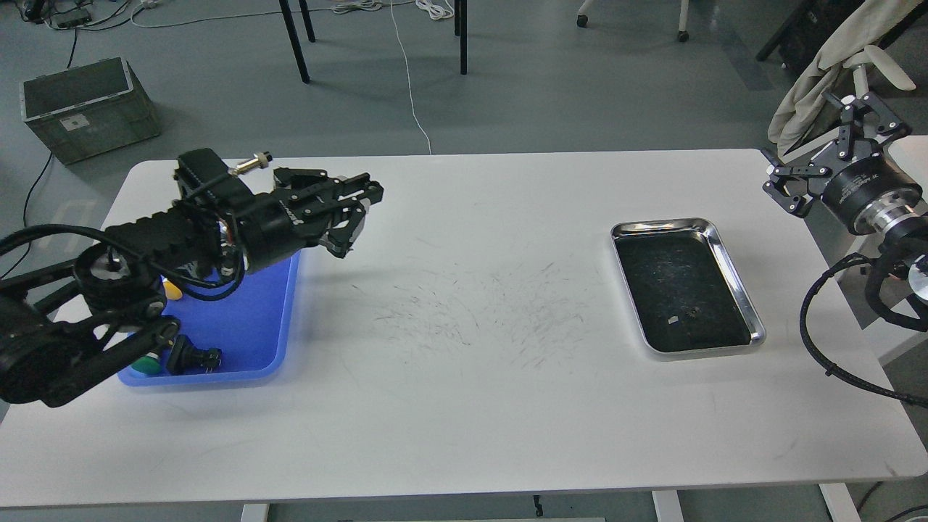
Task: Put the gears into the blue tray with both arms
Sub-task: 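Carry the black part into the blue tray and release it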
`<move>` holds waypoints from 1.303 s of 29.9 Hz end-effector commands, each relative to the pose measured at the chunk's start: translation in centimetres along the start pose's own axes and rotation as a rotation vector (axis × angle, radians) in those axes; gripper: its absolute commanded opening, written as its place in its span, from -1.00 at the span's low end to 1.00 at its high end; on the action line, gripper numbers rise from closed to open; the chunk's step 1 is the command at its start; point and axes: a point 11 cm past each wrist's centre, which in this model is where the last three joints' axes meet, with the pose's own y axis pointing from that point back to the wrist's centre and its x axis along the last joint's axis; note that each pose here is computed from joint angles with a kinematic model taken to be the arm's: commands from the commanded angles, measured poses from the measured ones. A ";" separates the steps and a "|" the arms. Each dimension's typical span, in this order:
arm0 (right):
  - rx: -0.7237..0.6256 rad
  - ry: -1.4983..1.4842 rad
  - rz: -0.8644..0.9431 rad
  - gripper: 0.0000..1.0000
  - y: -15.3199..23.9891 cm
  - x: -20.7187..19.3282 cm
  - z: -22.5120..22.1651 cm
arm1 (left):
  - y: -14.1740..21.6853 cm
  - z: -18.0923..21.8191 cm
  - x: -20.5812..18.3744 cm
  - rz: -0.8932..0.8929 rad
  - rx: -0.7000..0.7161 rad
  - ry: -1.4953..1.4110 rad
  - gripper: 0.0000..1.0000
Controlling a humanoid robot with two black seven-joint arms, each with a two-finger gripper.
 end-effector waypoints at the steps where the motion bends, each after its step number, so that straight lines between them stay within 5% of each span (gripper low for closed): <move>1: 0.001 0.000 0.000 0.93 0.0 0.0 0.0 | 2.8 -3.3 -4.1 -0.083 0.082 0.113 -0.84; 7: -0.001 -0.001 0.001 0.92 0.0 0.0 0.1 | 7.0 -7.0 -12.0 -0.197 0.229 0.188 -0.84; 10: -0.004 0.000 0.001 0.93 0.0 0.0 0.2 | 5.9 -7.2 -14.5 -0.203 0.253 0.215 -0.84; 25: -0.011 0.003 0.004 0.93 0.1 0.2 0.4 | 4.7 -7.7 -17.8 -0.236 0.309 0.232 -0.74; 30: -0.012 0.004 0.005 0.93 0.1 0.2 0.4 | 4.5 -7.9 -17.7 -0.235 0.313 0.229 -0.43; 39: -0.011 0.003 0.004 0.93 0.1 0.2 0.4 | 3.7 -8.3 -16.2 -0.170 0.321 0.214 0.43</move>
